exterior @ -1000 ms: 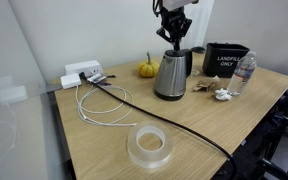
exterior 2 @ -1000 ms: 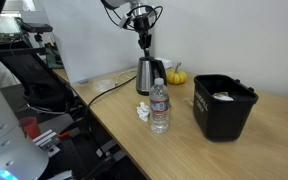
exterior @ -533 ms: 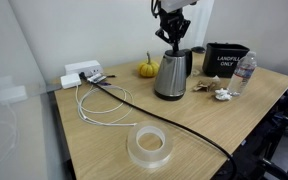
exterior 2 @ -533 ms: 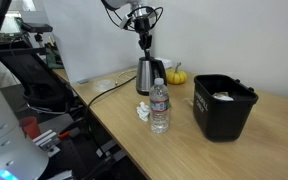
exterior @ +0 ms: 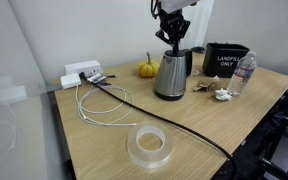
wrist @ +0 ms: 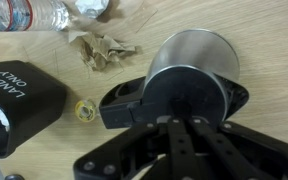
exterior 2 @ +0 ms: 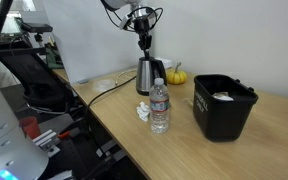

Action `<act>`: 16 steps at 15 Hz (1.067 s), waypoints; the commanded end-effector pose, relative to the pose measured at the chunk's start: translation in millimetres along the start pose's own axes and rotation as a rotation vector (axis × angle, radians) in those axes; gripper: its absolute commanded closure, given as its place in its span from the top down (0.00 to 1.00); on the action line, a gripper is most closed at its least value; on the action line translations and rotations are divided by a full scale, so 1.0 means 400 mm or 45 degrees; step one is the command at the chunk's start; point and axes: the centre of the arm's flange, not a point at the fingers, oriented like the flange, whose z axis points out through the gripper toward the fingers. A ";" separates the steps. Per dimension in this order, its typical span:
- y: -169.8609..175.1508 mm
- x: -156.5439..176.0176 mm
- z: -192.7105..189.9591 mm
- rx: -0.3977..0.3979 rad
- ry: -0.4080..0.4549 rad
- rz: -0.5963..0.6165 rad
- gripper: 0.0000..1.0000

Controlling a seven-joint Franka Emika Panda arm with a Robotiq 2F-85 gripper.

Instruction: Press down on the top of the kettle to open the lid

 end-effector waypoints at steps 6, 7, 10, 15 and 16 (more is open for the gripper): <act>-0.023 0.026 0.034 -0.014 -0.030 -0.026 0.00; -0.023 0.025 0.030 -0.018 -0.027 -0.026 0.00; -0.014 0.007 -0.007 0.011 0.007 -0.026 0.00; 0.002 -0.061 -0.140 0.068 0.110 -0.026 0.00; 0.009 -0.077 -0.176 0.071 0.137 -0.023 0.00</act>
